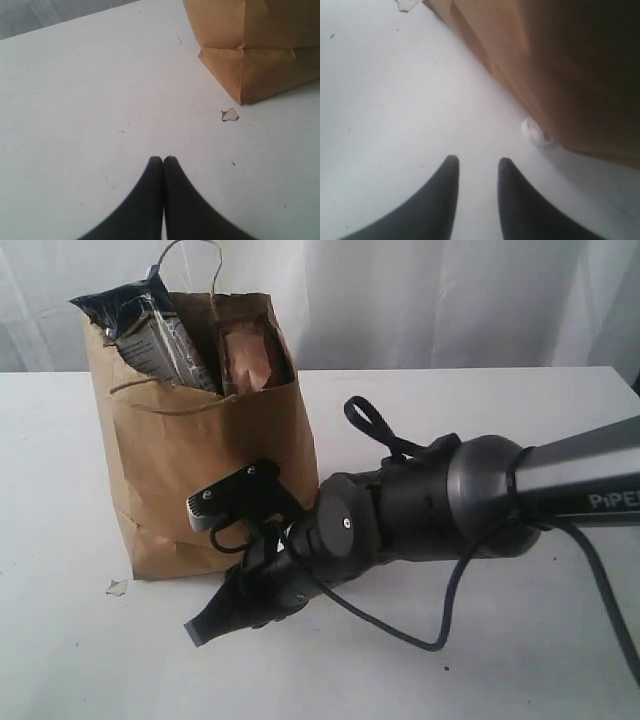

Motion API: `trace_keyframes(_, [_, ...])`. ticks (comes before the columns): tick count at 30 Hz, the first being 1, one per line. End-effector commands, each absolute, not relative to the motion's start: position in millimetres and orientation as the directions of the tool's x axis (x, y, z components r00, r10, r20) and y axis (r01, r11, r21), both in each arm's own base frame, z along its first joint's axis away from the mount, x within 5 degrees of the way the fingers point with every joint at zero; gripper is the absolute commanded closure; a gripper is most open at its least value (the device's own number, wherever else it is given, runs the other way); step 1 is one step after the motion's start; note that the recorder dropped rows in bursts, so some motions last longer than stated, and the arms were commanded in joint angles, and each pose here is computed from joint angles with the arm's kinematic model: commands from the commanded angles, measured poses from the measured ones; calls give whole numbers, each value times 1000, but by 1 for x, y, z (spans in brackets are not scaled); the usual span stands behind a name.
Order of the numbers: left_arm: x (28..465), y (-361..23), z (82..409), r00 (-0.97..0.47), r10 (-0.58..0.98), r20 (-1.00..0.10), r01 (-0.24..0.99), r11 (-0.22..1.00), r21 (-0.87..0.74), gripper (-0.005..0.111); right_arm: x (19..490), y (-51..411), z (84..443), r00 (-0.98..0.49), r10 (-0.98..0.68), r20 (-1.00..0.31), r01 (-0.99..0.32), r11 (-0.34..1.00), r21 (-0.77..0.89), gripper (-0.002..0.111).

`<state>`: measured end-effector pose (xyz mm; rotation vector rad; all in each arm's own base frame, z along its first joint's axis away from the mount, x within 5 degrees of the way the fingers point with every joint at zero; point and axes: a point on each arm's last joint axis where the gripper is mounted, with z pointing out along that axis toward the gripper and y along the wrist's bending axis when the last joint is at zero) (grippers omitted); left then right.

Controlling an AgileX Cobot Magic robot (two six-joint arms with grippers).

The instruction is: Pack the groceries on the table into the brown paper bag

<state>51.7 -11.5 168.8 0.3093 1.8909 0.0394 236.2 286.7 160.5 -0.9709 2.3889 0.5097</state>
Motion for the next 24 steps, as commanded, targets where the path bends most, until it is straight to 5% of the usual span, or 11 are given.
trace_keyframes(1, [51, -12, 168, -304, 225, -926, 200, 965, 169, 107, 240, 291, 163, -586, -538, -606, -739, 661, 127, 62])
trace_keyframes(17, [51, -12, 168, -304, 225, -926, 200, 965, 169, 107, 259, 298, 144, -557, -429, -711, -678, 729, 91, 57])
trace_keyframes(24, [51, -12, 168, -304, 225, -926, 200, 965, 169, 107, 259, 298, 127, -578, -456, -677, -678, 730, 87, 75])
